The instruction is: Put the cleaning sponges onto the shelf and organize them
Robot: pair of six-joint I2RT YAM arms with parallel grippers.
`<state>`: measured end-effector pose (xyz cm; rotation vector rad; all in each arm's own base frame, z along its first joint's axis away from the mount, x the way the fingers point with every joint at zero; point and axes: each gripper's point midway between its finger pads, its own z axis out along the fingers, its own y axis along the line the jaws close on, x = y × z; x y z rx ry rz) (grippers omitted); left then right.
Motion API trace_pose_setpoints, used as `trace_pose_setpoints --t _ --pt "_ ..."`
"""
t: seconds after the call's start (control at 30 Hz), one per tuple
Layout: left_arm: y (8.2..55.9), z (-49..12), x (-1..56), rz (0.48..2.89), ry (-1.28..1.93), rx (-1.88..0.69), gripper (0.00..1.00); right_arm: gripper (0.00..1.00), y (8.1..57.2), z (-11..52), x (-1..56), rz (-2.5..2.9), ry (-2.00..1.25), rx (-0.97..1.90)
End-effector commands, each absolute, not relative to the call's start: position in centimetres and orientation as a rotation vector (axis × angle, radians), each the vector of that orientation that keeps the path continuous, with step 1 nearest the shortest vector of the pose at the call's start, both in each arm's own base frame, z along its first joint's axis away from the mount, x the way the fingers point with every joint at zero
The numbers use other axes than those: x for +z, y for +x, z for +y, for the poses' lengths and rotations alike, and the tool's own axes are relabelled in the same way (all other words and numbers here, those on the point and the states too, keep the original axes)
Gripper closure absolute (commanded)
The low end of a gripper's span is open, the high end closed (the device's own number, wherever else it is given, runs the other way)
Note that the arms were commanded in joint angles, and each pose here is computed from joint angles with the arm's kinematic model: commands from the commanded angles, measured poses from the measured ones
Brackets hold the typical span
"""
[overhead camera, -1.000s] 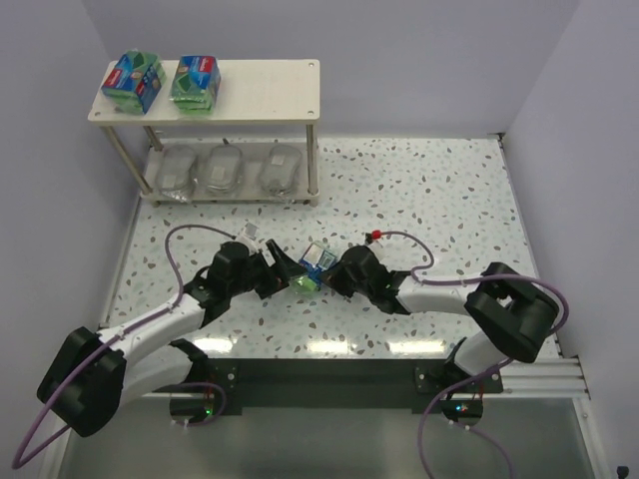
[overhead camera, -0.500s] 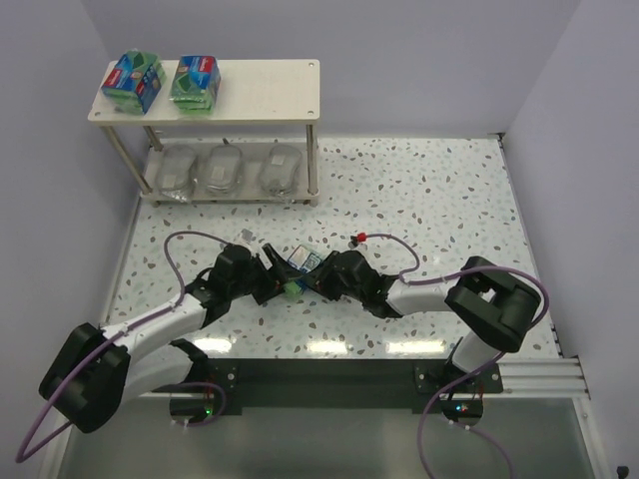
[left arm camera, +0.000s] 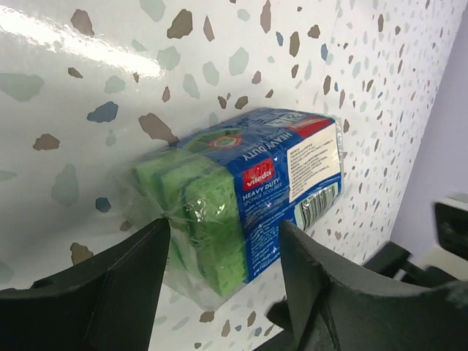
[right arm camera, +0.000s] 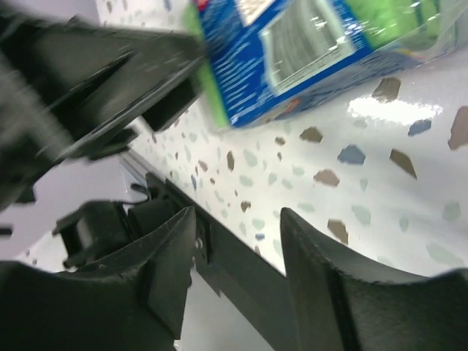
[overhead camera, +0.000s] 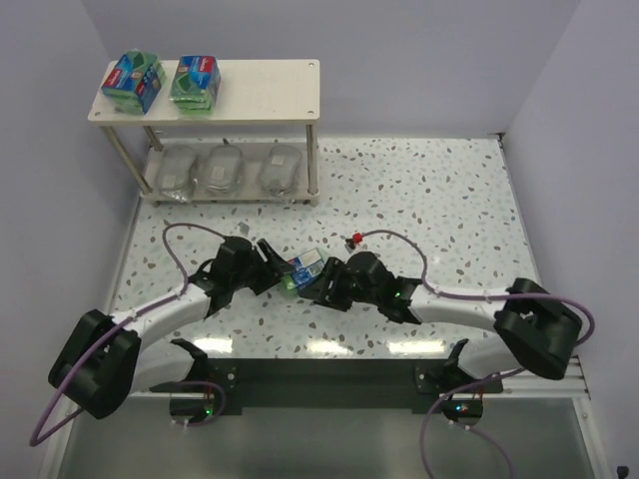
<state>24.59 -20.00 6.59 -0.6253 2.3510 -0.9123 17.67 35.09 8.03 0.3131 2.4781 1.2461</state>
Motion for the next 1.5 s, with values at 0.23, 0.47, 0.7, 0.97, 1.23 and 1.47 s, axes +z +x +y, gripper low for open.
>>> trace_pose_setpoints --t 0.23,0.47,0.7,0.97,1.23,1.47 --pt "27.7 -22.6 7.8 2.339 -0.446 -0.960 0.58 0.42 15.5 29.6 11.3 2.466 0.115 1.059" --pt "27.5 -22.8 8.5 2.333 -0.423 -0.984 1.00 0.42 15.2 27.3 13.2 2.424 0.130 1.011" --pt "25.9 -23.9 14.0 2.228 -0.309 -1.163 1.00 0.40 15.6 23.6 16.9 2.341 0.167 0.905" --pt "26.1 -24.4 29.8 1.863 -0.250 -1.379 1.00 0.36 16.0 17.6 20.5 2.220 0.267 0.728" --pt "30.8 -21.4 45.1 1.543 -0.434 -1.264 1.00 0.39 16.0 15.9 22.1 2.160 0.306 0.720" --pt "37.5 -15.6 48.7 1.311 -0.910 -1.013 1.00 0.40 16.1 15.9 22.4 2.140 0.319 0.739"
